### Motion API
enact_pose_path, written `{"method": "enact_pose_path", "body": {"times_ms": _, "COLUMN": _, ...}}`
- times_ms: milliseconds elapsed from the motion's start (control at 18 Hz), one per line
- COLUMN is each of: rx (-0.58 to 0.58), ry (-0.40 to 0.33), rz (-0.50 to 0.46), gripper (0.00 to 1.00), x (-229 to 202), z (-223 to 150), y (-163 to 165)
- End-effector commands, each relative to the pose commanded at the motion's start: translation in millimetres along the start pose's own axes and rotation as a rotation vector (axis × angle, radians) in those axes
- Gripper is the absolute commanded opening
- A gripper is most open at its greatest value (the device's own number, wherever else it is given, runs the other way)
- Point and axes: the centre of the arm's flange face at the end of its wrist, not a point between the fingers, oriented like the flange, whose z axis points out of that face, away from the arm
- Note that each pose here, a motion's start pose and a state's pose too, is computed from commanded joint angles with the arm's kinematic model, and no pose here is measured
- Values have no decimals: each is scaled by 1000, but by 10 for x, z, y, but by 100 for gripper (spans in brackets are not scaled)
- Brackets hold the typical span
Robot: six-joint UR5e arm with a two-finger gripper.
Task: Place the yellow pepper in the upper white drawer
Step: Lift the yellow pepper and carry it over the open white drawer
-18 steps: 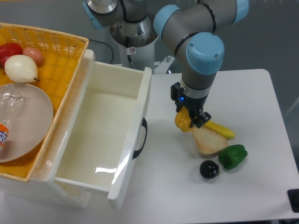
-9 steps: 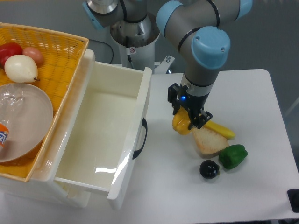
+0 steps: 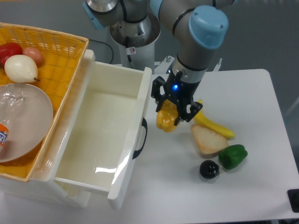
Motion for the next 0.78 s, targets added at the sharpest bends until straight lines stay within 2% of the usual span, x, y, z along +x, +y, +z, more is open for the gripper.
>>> {"method": "enact_pose_path", "body": {"times_ms": 389, "rx": 64, "ry": 66, "rz": -38, "gripper": 7, "x": 219, "z": -162, "y": -29}}
{"method": "enact_pose_path", "body": {"times_ms": 778, "rx": 141, "ry": 114, "rz": -230, "gripper": 7, "x": 440, "z": -250, "y": -164}}
